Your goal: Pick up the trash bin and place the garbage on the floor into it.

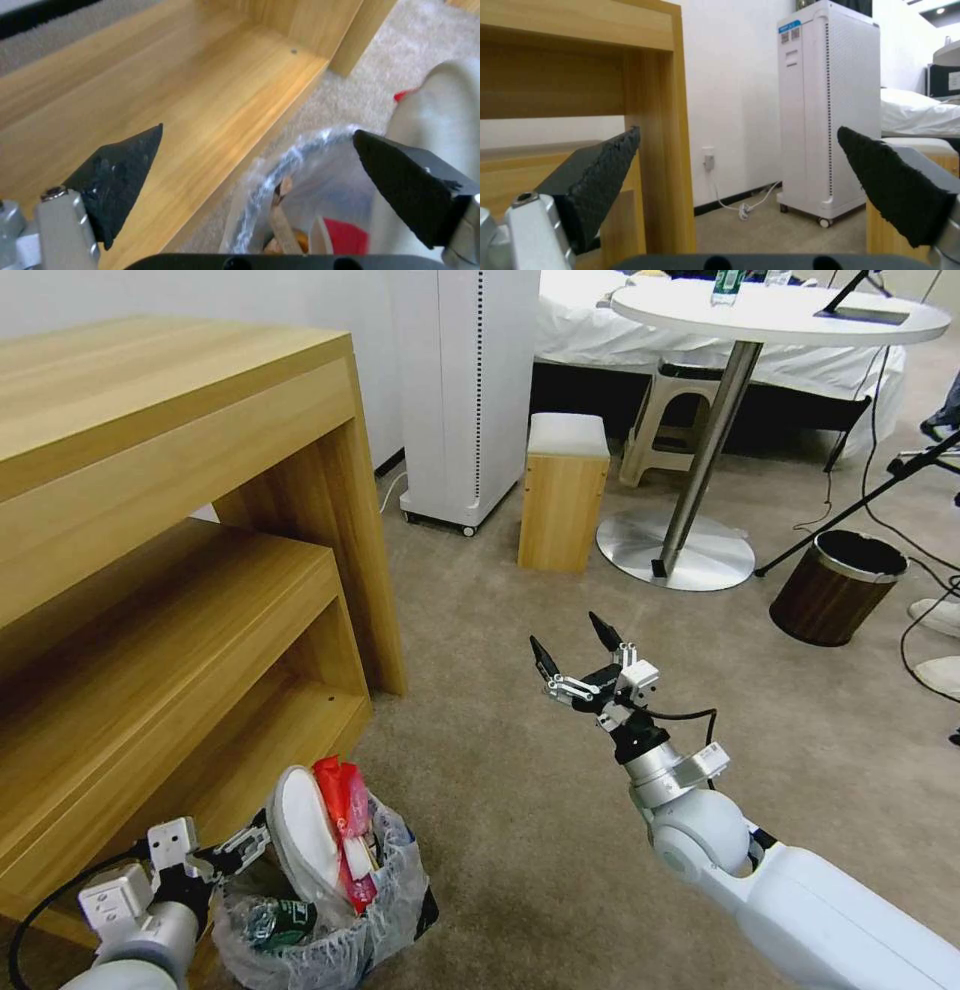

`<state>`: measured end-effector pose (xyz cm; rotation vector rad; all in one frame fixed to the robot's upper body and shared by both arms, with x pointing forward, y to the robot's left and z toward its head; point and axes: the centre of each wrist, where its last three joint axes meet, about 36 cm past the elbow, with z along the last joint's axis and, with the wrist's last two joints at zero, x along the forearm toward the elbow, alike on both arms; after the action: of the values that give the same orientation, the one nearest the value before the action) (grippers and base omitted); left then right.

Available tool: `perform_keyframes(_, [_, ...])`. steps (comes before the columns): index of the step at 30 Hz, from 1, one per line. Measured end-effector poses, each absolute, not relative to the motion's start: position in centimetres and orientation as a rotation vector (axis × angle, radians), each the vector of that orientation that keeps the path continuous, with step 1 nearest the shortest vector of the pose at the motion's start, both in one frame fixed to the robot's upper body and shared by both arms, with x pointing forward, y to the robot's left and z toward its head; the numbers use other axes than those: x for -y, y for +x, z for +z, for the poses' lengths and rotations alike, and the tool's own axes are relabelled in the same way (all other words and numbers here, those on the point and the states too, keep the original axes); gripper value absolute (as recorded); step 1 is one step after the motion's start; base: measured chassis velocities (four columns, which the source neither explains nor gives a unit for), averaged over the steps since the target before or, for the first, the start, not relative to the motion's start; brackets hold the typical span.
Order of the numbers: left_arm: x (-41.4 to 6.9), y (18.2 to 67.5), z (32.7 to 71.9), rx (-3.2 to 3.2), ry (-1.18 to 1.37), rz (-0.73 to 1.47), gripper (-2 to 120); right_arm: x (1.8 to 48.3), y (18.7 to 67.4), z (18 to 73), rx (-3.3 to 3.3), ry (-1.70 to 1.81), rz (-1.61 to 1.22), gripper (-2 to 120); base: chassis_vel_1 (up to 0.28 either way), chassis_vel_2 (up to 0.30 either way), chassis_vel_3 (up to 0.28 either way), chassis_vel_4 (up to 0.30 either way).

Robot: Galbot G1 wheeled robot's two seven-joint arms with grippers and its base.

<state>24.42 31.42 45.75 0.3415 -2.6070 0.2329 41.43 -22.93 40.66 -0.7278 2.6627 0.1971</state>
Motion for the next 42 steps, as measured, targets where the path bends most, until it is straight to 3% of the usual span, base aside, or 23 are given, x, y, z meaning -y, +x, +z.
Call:
perform_keyframes(24, [-28.5,21.9,49.3,2.708,0.324,0.25,99,24.5,41.2,41.4,-2.655,-0.613,0.167,100,0.0,0.0,0.0,0.0])
perform_keyframes(35, [-27.4,20.7,49.8,2.787,0.344,0.18,99,28.7,41.3,45.3,-2.76,0.002,0.104,100,0.0,0.0,0.0,0.0])
perform_keyframes(42, [-26.7,20.1,49.9,2.8,0.349,0.168,99,31.3,40.4,44.3,-2.769,0.153,0.045,100,0.0,0.0,0.0,0.0])
